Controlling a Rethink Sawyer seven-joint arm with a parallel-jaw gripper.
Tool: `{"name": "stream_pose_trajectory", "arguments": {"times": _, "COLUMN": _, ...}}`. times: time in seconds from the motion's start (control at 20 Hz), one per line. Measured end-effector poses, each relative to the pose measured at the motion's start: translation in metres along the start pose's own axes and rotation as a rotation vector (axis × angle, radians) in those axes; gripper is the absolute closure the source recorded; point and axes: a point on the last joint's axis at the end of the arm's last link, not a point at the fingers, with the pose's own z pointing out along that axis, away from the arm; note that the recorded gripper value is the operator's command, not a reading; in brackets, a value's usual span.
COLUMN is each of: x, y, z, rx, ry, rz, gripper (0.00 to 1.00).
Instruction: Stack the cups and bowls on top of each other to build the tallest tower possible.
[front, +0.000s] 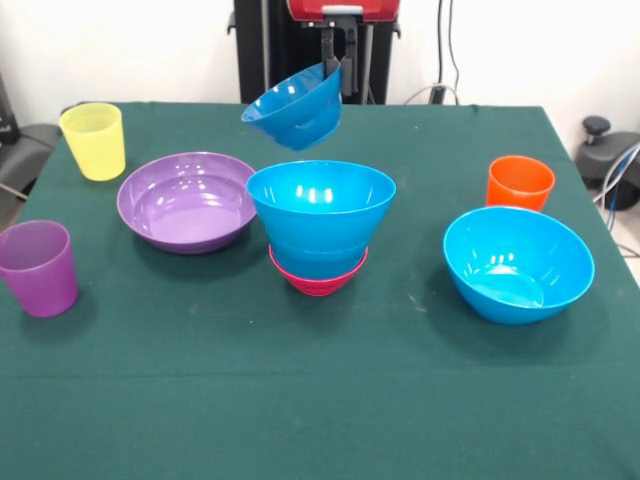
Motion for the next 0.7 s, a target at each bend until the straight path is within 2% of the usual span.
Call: {"name": "stream_pose_trajectory", "arguments": {"times": 0.7, "x": -0.018, "y": -0.005, "z": -0.002, "rx": 0.001, "ry": -0.030, "rz": 0.014, "gripper": 1.00}}
